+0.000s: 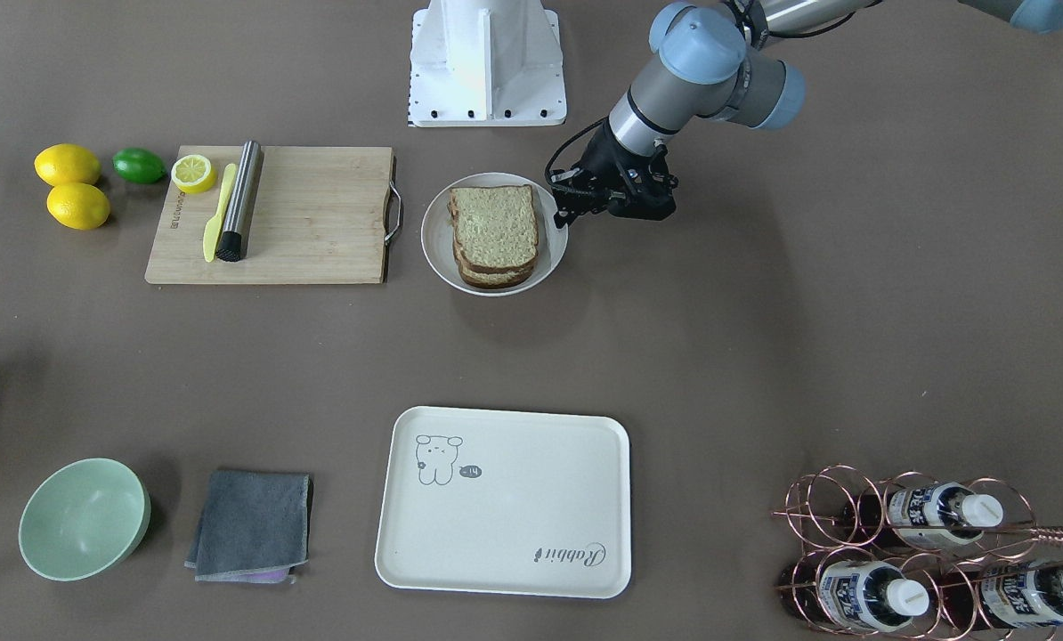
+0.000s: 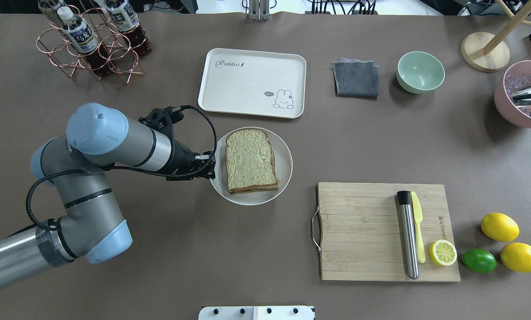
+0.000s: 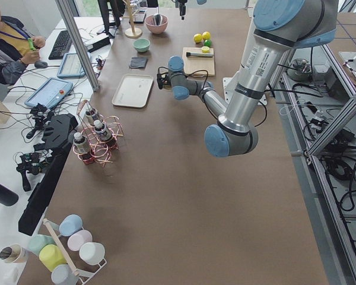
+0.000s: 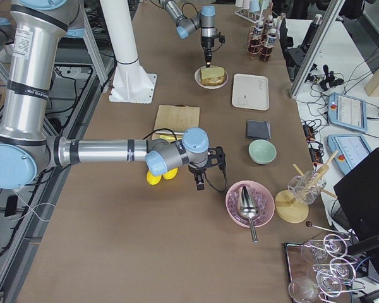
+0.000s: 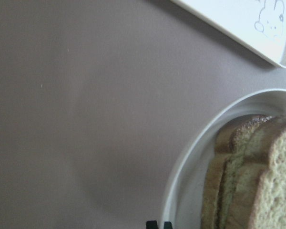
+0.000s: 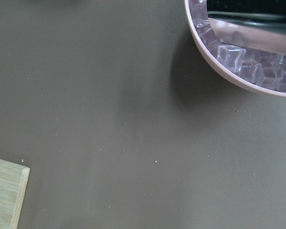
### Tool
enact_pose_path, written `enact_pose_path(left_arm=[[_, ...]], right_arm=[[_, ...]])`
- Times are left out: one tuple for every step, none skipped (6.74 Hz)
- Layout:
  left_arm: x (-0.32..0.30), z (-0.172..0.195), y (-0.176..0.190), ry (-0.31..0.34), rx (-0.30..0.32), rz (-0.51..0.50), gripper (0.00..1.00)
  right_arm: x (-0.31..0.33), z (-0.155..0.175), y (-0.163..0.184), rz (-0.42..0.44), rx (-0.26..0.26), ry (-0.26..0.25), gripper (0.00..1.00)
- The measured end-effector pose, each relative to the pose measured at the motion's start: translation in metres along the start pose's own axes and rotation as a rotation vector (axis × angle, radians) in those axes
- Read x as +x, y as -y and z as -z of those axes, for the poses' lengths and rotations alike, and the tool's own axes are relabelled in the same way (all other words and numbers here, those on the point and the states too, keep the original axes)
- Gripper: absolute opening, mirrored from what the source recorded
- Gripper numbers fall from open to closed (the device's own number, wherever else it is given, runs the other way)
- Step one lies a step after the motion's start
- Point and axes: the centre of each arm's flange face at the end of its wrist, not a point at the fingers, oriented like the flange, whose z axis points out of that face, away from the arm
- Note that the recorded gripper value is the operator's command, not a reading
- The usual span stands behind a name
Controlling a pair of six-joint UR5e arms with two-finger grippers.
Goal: Make sandwich and place on tray
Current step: 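Slide the plate with the sandwich onto the white Rabbit tray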
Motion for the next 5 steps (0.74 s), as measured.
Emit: enact_pose_path(left_arm=[[0.006, 0.000, 0.045, 0.018, 0.012, -0.027, 0.00], [0.013, -0.001, 0.084, 0.036, 0.020, -0.048, 0.00], [0.023, -0.006, 0.117, 0.057, 0.027, -0.071, 0.00], [0.035, -0.013, 0.145, 0.079, 0.034, -0.085, 0.00], [0.047, -0.019, 0.169, 0.102, 0.038, -0.094, 0.00]], right_arm=[[-0.001, 0.001, 0.000, -0.003, -0.001, -0.001, 1.00], [-0.003, 0.003, 0.001, -0.007, -0.004, -0.002, 1.00], [-0.007, 0.006, 0.002, -0.010, -0.008, -0.004, 1.00], [-0.011, 0.008, 0.003, -0.011, -0.010, -0.005, 1.00], [-0.011, 0.009, 0.004, -0.015, -0.011, -0.008, 1.00]])
